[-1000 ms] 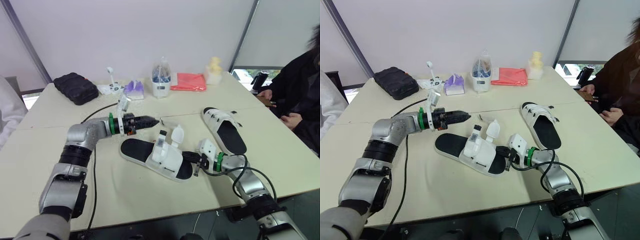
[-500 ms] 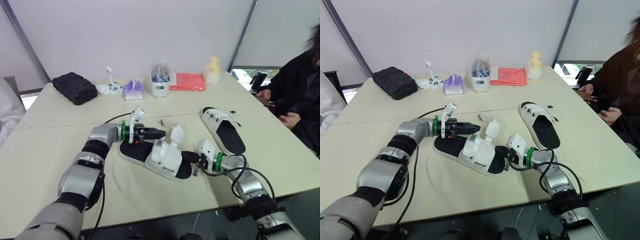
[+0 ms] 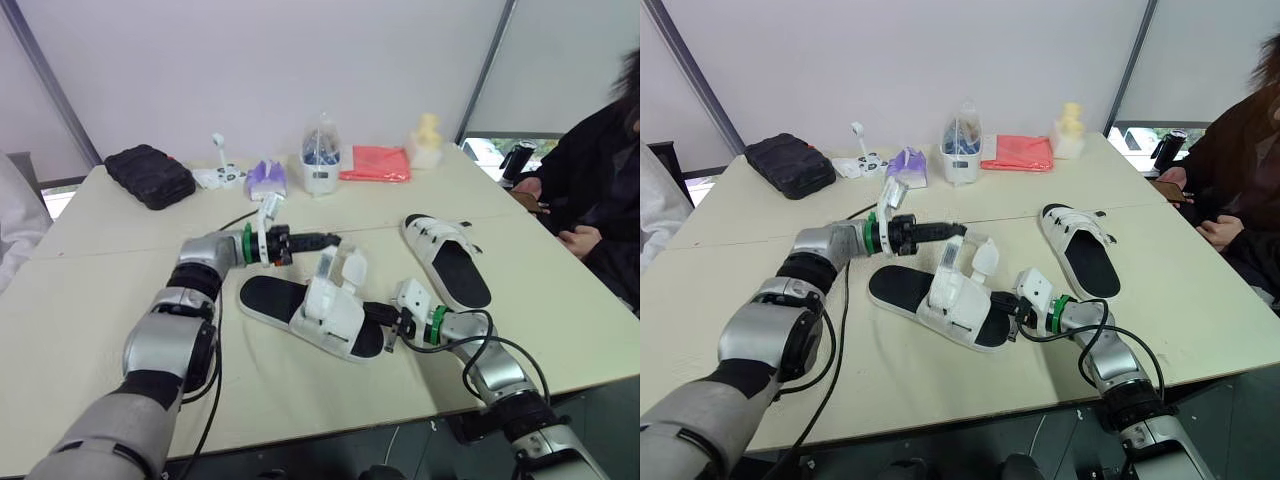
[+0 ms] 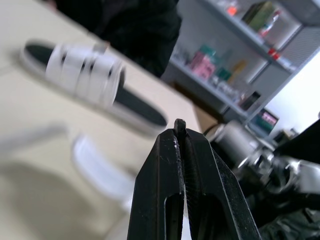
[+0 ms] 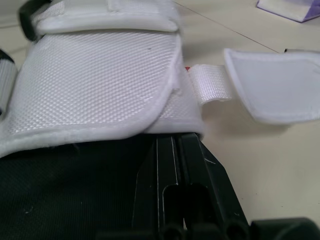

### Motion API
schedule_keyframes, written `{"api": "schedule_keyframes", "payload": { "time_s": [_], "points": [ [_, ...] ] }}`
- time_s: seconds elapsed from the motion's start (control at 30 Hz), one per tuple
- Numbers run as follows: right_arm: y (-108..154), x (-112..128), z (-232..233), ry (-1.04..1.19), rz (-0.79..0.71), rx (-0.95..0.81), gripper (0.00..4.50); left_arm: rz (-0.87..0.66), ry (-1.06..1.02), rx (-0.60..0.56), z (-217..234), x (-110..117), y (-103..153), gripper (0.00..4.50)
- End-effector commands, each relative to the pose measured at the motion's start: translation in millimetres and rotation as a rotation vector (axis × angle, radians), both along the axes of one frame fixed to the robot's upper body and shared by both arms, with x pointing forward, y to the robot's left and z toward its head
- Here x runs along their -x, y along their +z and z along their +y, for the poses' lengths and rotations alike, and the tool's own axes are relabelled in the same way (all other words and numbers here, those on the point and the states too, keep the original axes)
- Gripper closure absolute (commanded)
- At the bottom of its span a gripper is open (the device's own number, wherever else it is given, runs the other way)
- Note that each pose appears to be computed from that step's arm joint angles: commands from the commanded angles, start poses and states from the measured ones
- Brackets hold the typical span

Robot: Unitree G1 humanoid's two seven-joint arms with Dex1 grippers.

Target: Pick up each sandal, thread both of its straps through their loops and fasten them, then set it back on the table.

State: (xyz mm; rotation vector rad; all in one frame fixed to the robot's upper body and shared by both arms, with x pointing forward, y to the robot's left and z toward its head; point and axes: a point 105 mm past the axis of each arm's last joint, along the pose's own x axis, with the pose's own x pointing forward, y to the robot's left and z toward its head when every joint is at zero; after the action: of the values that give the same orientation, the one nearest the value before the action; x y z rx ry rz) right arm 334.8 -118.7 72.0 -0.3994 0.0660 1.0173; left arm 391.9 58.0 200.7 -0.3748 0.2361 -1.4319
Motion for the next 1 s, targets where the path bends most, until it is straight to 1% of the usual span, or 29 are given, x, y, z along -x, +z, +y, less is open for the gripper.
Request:
{"api": "schedule_keyframes", "payload": {
  "time_s": [0.03, 0.27, 0.43, 0.63, 0.7, 0.8, 0.83, 0.87, 0.97, 1.0],
  "points": [
    [-47, 12, -9, -0.043, 0.160, 0.092, 4.50, -0.049, 0.025, -0.003, -4, -4, 7, 4.47],
    [-49, 14, -7, -0.041, 0.162, 0.088, 4.50, -0.059, 0.121, -0.138, -15, -15, -26, 4.47],
    [-49, 16, -5, -0.042, 0.162, 0.084, 4.50, -0.035, 0.201, -0.236, -11, -21, -50, 4.47],
    [-48, 17, -5, -0.049, 0.158, 0.081, 4.50, -0.039, 0.163, -0.368, -8, -15, -77, 4.47],
    [-47, 17, -4, -0.052, 0.151, 0.078, 4.50, -0.047, 0.160, -0.379, -8, -14, -79, 4.47],
    [-42, 15, -3, -0.057, 0.125, 0.072, 4.50, -0.050, 0.199, -0.328, -7, -20, -68, 4.47],
    [-40, 14, -3, -0.058, 0.116, 0.071, 4.50, -0.046, 0.217, -0.308, -5, -22, -64, 3.84],
    [-39, 13, -2, -0.059, 0.109, 0.070, 4.50, -0.044, 0.231, -0.297, -2, -23, -61, 3.59],
    [-36, 13, -2, -0.050, 0.088, 0.082, 4.50, -0.048, 0.289, -0.294, 11, -30, -56, 2.08],
    [-34, 13, -2, -0.049, 0.079, 0.087, 4.50, -0.049, 0.313, -0.283, 16, -32, -51, 1.67]
  ]
}}
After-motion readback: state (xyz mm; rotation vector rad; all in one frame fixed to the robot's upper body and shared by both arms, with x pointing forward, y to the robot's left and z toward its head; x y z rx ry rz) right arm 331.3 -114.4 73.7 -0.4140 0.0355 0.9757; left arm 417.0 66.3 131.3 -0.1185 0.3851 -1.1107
